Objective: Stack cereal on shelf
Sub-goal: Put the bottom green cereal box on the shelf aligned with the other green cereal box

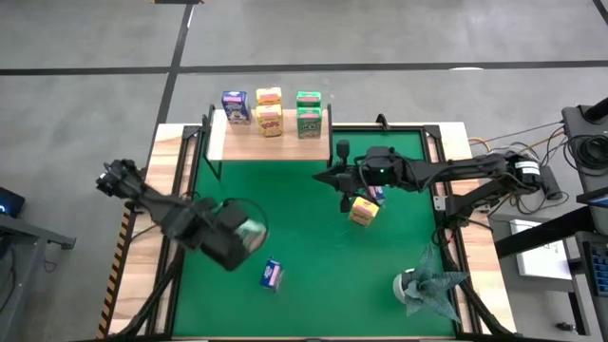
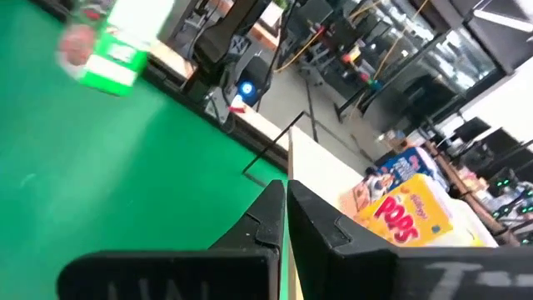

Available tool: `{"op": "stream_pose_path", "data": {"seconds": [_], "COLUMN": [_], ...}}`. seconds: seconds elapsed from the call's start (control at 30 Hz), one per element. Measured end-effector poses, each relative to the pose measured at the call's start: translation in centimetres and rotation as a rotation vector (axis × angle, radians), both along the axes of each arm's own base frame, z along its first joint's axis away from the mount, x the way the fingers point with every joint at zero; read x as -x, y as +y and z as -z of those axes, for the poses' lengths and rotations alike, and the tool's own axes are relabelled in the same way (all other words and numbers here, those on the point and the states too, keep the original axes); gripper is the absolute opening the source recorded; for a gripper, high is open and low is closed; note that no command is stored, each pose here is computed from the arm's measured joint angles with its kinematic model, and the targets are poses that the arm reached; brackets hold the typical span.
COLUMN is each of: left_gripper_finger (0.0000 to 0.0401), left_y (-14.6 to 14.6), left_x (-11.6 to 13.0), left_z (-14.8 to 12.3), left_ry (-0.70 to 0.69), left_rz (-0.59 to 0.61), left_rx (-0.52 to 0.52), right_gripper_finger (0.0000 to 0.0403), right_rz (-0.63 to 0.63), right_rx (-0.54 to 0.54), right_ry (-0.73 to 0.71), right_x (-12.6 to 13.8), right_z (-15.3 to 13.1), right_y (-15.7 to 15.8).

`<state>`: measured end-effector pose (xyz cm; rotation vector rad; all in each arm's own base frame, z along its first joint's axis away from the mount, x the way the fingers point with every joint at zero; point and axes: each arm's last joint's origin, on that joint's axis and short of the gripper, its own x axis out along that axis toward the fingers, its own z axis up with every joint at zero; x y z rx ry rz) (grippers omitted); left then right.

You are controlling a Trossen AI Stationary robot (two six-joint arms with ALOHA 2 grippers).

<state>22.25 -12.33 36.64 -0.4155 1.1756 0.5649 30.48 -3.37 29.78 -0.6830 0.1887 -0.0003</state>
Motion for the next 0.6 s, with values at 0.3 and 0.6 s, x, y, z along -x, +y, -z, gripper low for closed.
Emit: {"op": "stream_pose_path", "data": {"seconds": [0.3, 0.6], "left_gripper_finger": [0.0146, 0.0146], "left_y": [6.3, 13.2], "left_x": [-2.7, -6.5], "left_z": [-1.4, -2.8], "left_ry": [0.031, -0.056], "left_rz": [0.246, 0.478], "left_rx": [-0.309, -0.547], "right_gripper_finger": [0.0009, 0.0009], "right_rz": [0.013, 0.016], "right_rx": [-0.064, -0.072], "right_ry": [0.078, 0.099], "right_x": [1.7, 1.8], "right_z": [-0.5, -0.3], "right_y": [0.1, 0.1]}}
